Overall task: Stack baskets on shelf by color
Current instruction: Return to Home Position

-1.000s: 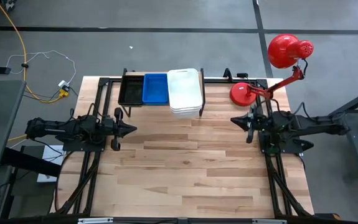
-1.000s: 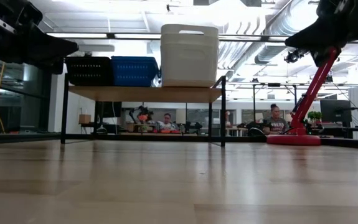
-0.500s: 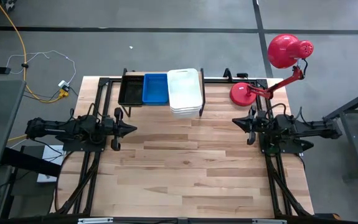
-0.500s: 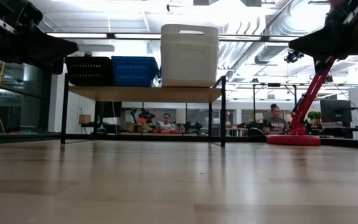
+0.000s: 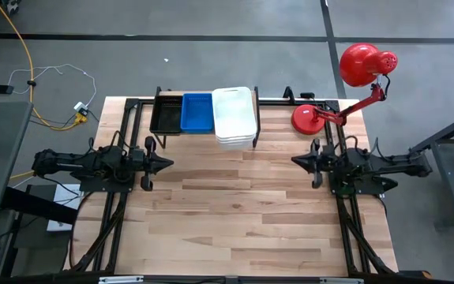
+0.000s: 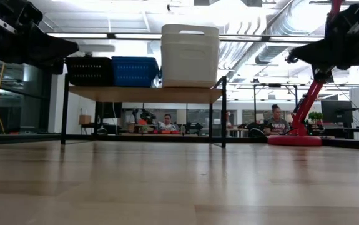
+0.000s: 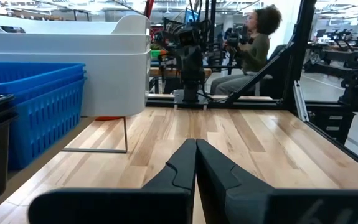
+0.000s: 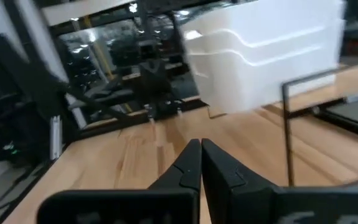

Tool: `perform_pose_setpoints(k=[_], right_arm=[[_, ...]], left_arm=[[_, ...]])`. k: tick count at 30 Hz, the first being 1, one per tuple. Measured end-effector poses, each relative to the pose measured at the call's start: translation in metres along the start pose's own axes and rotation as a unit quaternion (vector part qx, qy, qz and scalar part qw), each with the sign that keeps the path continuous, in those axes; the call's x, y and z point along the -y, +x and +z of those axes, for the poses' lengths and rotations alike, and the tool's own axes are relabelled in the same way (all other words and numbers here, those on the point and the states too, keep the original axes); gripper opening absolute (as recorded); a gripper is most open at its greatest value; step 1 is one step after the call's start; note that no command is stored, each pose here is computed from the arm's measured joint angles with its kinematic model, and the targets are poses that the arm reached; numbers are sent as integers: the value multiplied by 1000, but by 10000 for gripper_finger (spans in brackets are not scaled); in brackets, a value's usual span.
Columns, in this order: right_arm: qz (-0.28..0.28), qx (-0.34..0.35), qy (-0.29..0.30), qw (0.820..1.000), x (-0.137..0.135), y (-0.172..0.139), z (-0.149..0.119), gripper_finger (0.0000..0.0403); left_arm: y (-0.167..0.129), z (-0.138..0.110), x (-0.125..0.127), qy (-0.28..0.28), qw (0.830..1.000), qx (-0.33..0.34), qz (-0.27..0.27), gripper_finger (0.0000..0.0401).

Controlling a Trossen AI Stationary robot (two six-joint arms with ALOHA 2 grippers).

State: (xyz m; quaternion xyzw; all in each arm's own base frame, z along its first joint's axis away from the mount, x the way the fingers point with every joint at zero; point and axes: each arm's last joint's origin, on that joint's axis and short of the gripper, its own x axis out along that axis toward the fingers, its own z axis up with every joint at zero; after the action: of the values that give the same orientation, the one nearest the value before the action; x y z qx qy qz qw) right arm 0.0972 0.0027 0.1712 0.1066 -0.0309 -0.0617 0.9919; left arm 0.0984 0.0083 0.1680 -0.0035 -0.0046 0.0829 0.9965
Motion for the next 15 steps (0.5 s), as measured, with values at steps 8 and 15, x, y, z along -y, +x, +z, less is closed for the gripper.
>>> perform_pose_setpoints(k=[8,15], right_arm=[[12,-8,-38,999,-1,0,-1,0],[14,-9,-35,999,-1,0,-1,0]], left_arm=[[0,0,0,0,1000,0,0,0],[0,0,0,0,1000,0,0,0]])
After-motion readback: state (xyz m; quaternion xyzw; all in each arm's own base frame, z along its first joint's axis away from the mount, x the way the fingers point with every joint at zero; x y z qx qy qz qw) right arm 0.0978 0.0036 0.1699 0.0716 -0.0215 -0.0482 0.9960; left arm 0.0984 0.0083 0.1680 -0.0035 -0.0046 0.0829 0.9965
